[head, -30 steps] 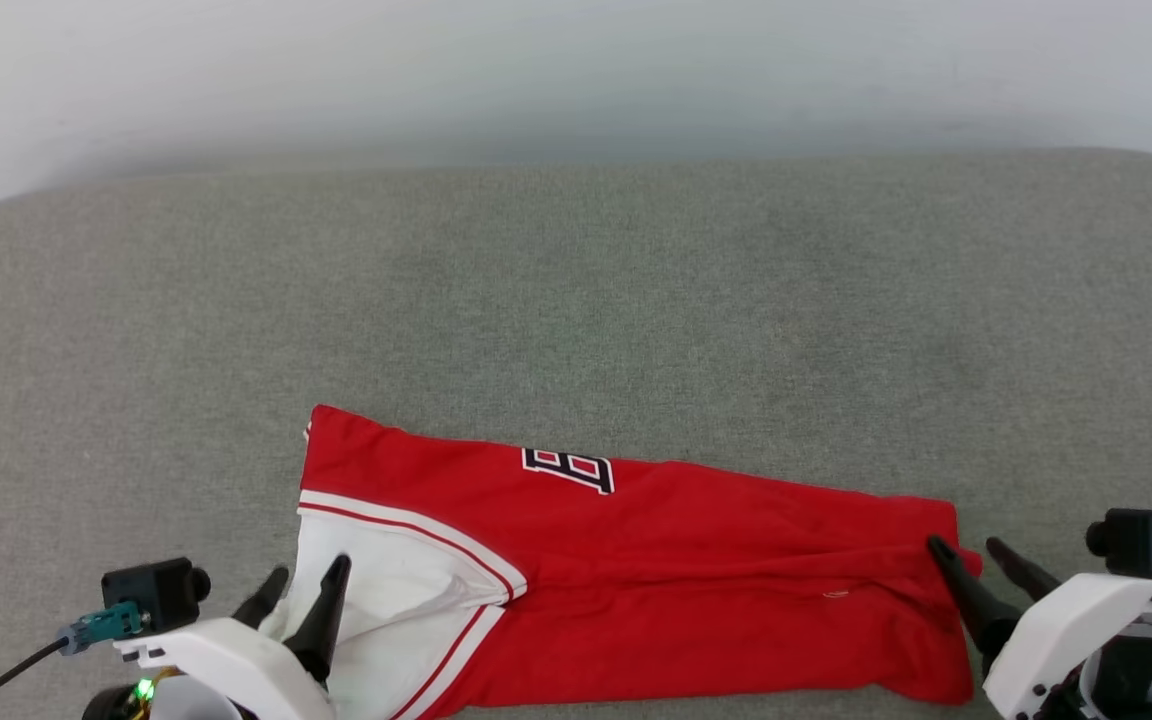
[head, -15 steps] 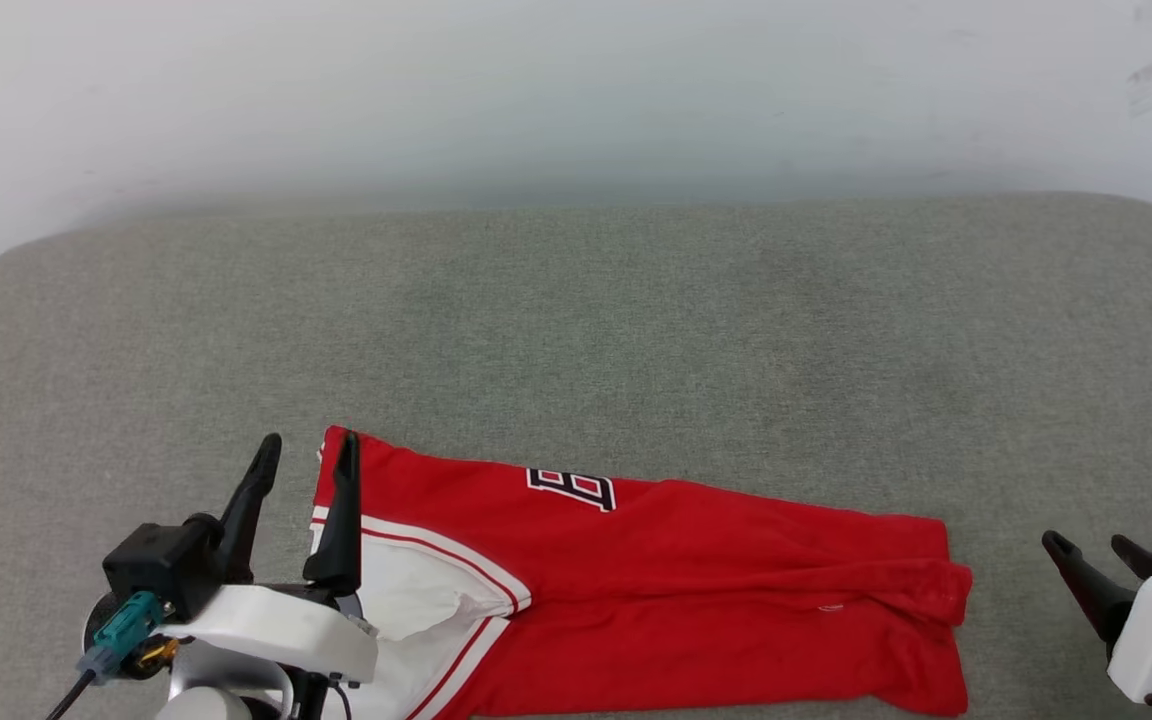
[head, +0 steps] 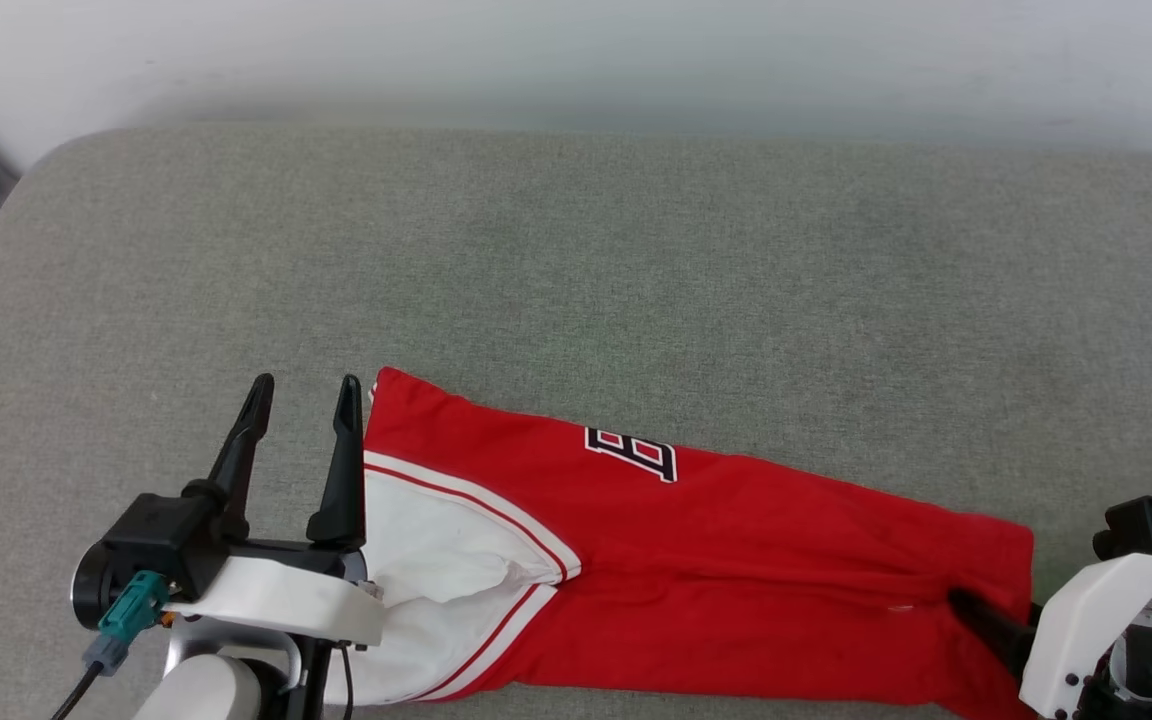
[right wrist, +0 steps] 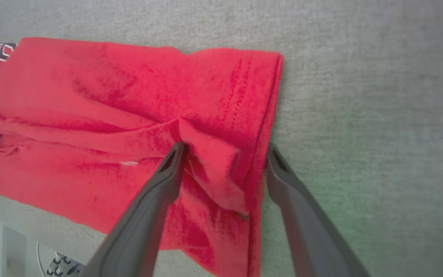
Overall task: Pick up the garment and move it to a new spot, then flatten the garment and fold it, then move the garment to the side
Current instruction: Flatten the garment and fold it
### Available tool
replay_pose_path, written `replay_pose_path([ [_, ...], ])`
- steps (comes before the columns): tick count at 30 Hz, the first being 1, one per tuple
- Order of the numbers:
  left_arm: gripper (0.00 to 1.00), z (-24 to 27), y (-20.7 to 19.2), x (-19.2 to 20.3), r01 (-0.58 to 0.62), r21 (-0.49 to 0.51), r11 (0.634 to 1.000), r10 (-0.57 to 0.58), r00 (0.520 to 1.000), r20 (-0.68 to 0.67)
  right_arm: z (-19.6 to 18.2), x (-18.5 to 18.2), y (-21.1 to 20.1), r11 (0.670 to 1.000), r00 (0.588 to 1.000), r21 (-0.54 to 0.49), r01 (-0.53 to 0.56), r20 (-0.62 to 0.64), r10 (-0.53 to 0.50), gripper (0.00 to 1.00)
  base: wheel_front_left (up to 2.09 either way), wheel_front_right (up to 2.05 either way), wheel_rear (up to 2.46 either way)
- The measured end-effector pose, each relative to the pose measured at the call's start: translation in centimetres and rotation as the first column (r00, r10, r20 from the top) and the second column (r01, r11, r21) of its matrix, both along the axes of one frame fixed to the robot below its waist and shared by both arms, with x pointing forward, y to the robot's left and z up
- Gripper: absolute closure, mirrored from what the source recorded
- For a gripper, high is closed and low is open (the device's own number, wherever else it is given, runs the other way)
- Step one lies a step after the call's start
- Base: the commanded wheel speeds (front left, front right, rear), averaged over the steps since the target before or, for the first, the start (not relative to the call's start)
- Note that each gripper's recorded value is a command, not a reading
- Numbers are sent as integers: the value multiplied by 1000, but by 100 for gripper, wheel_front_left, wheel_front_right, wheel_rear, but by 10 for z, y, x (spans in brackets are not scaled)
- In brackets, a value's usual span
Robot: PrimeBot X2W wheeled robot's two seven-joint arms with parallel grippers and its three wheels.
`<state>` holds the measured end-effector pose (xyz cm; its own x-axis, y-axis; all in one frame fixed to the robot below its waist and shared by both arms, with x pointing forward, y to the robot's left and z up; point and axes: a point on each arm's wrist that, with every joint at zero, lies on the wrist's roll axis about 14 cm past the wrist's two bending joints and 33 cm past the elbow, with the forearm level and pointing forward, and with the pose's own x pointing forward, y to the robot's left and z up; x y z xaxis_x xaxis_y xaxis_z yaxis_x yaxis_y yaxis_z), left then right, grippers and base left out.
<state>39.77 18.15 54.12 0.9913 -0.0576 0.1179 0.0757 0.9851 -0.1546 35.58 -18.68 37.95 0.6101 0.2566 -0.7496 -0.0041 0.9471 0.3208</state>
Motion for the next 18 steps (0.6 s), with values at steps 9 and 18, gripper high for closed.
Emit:
replay_pose_path([
  [9, 0, -3, -1, -3, 7, 25, 1000, -7, 1000, -13, -12, -1, 15, 998, 996, 35, -50, -65, 52, 100, 0, 0, 0],
  [18, 0, 5, -13, -9, 50, 34, 998, -50, 999, 0, 22, 14, -3, 999, 998, -5, -36, 59, 36, 100, 0, 0, 0],
])
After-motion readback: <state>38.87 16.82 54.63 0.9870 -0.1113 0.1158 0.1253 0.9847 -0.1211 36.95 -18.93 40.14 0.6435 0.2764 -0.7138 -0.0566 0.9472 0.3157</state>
